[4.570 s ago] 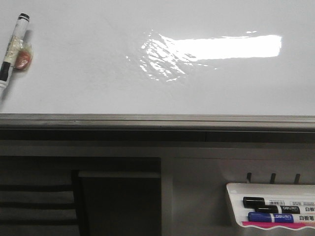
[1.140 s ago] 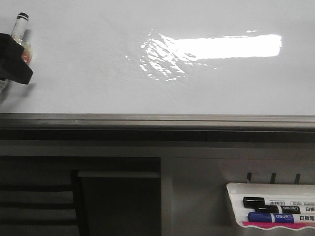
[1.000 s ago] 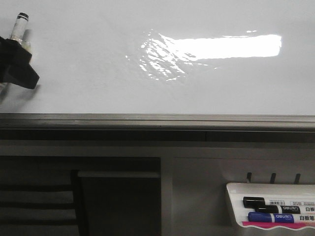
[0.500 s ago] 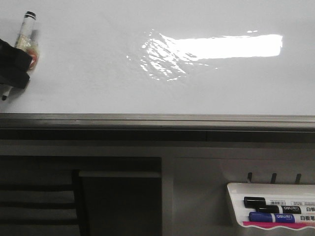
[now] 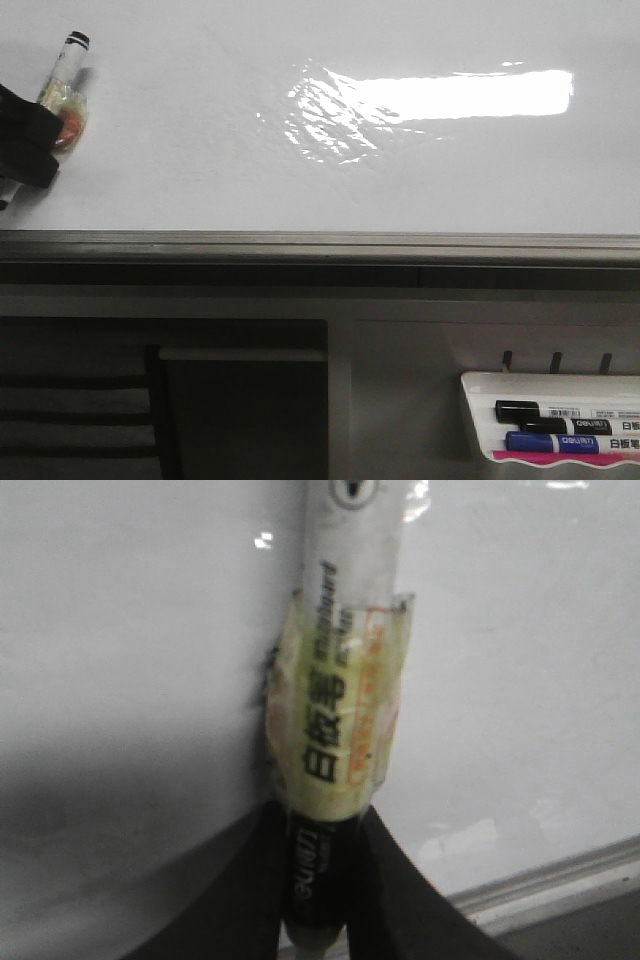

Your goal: Write number 7 on whiteboard

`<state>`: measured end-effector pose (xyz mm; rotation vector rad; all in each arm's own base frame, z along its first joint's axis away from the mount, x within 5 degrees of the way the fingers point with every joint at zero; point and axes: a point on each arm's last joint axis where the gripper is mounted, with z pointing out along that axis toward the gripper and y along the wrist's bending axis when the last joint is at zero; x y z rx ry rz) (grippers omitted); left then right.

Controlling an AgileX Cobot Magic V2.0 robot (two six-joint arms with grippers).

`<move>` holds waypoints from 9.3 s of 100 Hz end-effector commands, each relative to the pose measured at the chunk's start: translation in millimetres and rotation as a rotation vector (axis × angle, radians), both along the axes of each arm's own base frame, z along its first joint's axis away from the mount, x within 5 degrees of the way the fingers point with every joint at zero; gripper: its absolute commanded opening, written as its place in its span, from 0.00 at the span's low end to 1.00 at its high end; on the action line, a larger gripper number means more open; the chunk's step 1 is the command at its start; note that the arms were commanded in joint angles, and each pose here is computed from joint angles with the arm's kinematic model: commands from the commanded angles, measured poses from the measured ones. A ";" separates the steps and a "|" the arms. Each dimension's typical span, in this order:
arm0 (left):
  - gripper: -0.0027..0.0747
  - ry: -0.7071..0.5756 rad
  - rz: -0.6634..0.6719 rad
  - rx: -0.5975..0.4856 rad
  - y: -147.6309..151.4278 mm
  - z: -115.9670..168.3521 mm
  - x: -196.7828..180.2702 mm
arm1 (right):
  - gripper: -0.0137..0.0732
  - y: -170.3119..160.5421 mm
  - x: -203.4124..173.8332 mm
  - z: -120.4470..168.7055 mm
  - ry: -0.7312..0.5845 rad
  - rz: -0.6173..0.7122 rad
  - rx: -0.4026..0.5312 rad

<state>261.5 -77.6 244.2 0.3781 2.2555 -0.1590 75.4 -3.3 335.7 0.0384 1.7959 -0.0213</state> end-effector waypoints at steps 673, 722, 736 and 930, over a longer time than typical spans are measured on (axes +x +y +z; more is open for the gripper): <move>0.47 -0.096 -1.114 0.052 -153.7 92.9 -57.6 | 0.07 130.1 115.0 56.5 0.488 1.221 -0.580; 0.21 -0.127 -1.161 0.045 -157.6 95.5 -58.2 | 0.07 131.2 113.8 56.8 0.490 1.232 -0.562; 0.09 -0.127 -1.161 0.045 -157.6 95.5 -58.2 | 0.08 131.3 113.3 56.8 0.493 1.237 -0.559; 0.01 0.008 0.094 -0.215 29.5 40.4 19.0 | 0.49 90.0 87.8 86.8 0.460 0.827 -0.518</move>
